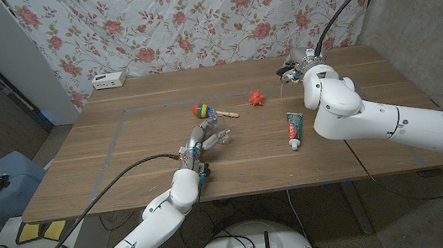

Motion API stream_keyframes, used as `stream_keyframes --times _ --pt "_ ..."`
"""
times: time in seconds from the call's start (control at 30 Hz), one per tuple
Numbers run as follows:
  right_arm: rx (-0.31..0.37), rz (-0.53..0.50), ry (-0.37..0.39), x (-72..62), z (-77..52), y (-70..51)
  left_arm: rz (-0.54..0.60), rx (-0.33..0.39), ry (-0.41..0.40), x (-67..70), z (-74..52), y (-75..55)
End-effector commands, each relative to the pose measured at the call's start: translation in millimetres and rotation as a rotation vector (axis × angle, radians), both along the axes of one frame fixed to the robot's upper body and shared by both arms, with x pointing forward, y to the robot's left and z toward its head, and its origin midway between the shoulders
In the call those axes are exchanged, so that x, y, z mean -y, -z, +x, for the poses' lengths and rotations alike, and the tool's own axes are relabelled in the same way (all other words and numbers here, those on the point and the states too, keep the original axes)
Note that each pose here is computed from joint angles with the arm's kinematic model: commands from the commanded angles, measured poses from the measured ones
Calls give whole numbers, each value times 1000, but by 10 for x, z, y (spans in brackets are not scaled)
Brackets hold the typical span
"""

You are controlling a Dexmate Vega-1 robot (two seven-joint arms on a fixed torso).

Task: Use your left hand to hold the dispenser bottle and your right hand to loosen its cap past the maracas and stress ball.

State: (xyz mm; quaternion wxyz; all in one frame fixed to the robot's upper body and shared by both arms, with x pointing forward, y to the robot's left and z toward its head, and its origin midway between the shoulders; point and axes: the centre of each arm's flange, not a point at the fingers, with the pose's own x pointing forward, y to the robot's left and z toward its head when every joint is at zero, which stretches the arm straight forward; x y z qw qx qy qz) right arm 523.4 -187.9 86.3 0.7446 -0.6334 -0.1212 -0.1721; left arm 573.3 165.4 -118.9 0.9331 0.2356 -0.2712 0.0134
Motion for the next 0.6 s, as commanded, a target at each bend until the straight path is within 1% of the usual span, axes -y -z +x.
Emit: stream_keyframes --times 0.03,0.6 --pt "-1 6 0 18 44 36 11 -11 -3 -17 -20 -18" --pt "-2 22 -2 28 77 86 32 -23 -1 -52 -53 -66"
